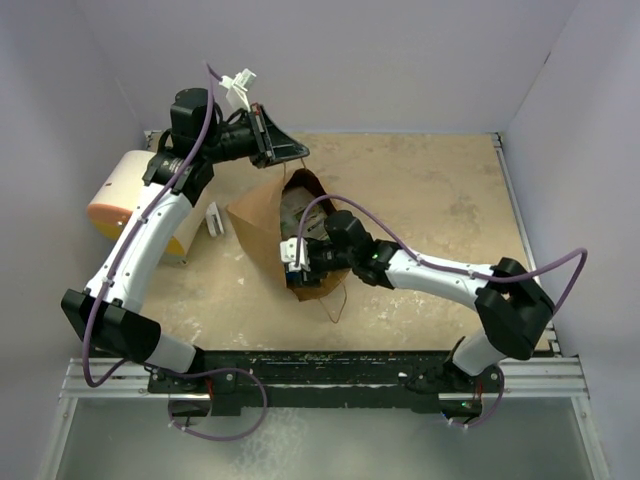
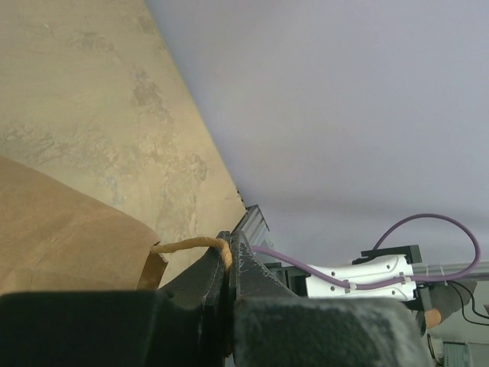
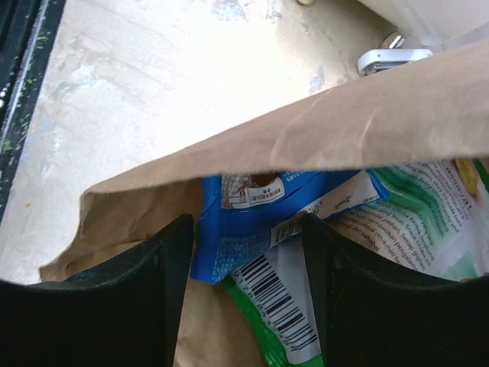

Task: Take the snacks out of the paper bag
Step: Take out the snack from the paper bag.

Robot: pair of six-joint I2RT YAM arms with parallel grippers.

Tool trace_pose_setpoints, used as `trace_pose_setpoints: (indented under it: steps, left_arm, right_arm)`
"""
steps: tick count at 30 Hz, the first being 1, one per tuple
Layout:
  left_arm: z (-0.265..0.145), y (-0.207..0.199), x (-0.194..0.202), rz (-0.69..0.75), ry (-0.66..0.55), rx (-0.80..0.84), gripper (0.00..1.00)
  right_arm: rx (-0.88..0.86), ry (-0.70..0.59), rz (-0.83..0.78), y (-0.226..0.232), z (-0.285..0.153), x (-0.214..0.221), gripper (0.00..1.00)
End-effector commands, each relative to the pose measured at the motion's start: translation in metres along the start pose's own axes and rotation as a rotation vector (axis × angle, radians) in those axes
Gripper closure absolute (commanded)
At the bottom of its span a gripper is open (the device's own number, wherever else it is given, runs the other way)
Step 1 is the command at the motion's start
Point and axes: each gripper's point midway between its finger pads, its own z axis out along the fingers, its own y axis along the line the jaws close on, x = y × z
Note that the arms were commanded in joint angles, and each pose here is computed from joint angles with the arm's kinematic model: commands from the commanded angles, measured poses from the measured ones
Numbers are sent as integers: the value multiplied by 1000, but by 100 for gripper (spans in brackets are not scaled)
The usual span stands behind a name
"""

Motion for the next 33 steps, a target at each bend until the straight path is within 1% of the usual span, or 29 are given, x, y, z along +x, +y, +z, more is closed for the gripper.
trace_pose_setpoints:
  steps: [1, 3, 6, 12, 16, 18, 26, 33]
  left_arm:
    - [-12, -31, -18, 84, -55, 88, 100]
    - [-13, -31, -19, 86, -53, 87, 100]
    - [-15, -31, -19, 88, -53, 87, 100]
    - [-14, -29, -20, 89, -52, 85, 100]
    - [-16, -26, -20, 92, -54, 81, 100]
    - [-17, -25, -21, 92, -56, 77, 100]
    - [-22, -19, -24, 100, -65, 61, 100]
    - [-25, -15, -27, 103, -72, 51, 100]
  right_arm:
    - [96, -74, -47, -21, 4, -26, 40]
    - [120, -73, -39, -25, 4, -25, 43]
    - [151, -69, -34, -29, 1, -25, 52]
    - [175, -69, -29, -29, -5, -26, 78]
    - [194, -66, -12, -29, -12, -27, 91]
    - [203, -64, -1, -29, -14, -27, 100]
    - [233, -74, 65, -26, -31, -34, 100]
    - [305, -62, 112, -22, -63, -39, 100]
